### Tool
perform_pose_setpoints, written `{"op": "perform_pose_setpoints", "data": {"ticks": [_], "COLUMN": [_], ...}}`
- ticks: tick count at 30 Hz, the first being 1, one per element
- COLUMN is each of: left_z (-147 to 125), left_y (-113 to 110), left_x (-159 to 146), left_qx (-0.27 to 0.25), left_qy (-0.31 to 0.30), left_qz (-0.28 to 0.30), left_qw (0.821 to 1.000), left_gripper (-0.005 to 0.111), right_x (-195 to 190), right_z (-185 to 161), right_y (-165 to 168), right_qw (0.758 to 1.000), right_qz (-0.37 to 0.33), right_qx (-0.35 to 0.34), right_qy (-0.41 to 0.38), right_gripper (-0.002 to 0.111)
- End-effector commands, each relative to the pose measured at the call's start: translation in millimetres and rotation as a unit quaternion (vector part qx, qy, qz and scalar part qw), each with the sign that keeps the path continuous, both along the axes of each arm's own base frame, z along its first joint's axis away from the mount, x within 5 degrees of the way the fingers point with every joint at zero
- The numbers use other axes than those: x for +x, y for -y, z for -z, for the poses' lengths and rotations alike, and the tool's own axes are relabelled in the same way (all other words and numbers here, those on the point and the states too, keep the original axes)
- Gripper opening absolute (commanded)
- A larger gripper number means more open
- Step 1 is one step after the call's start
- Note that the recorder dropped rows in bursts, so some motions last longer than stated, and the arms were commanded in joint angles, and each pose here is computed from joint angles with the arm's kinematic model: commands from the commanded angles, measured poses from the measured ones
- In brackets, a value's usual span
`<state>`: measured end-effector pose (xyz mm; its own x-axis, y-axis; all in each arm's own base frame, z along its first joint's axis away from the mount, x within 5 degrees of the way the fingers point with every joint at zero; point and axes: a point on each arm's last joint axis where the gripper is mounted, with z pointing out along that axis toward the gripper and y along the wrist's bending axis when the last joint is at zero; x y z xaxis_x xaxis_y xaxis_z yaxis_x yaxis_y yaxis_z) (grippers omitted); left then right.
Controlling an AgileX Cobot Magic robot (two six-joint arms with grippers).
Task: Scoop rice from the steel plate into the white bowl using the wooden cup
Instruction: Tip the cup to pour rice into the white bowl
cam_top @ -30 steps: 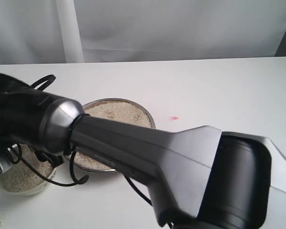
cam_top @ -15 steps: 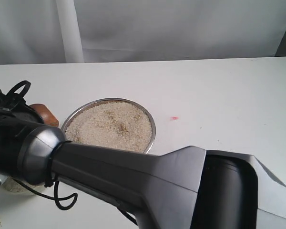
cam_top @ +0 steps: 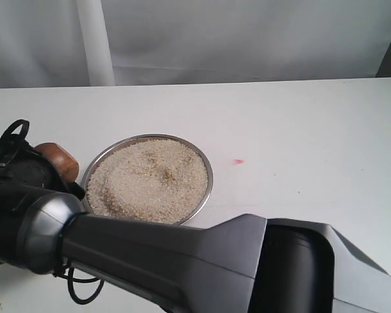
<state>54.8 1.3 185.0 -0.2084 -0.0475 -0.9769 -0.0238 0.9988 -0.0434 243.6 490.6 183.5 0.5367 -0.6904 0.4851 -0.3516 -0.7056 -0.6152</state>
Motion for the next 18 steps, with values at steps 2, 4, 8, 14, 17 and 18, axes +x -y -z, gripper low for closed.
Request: {"op": "perform_pose_setpoints", "data": {"ticks": [2,4,8,14,17,18], "left_z": [-2.4,-2.4,-2.4,-2.4,-2.4,-2.4], "left_y": [0.4,0.4,0.4,0.4,0.4,0.4], "left_x": [-0.1,-0.1,-0.1,-0.1,-0.1,-0.1], "left_qx": [-0.004,-0.004,-0.004,-0.004,-0.004,-0.004], "left_qy": [0.007,0.007,0.007,0.007,0.007,0.007], "left_qz": [0.003,0.003,0.003,0.003,0.003,0.003], "left_qw": [1.000,1.000,1.000,1.000,1.000,1.000], "left_gripper": [0.000,0.000,0.000,0.000,0.000,0.000], "right_x": [-3.6,-5.3,-6.5,-9.0,-8.9,-8.8], "right_z": [-0.6,-0.2,-3.2,-8.9,-9.0,-9.1], "right_y": [-4.5,-5.6,-6.8,-9.3,-9.1,-9.1], "right_qw": [0.999,0.998,0.997,0.992,0.992,0.992], "right_qz": [-0.023,-0.029,-0.036,-0.047,-0.046,-0.046], "right_qx": [-0.021,-0.027,-0.036,-0.049,-0.050,-0.051], "right_qy": [0.036,0.041,0.063,0.102,0.103,0.104], "right_gripper": [0.000,0.000,0.000,0.000,0.000,0.000]}}
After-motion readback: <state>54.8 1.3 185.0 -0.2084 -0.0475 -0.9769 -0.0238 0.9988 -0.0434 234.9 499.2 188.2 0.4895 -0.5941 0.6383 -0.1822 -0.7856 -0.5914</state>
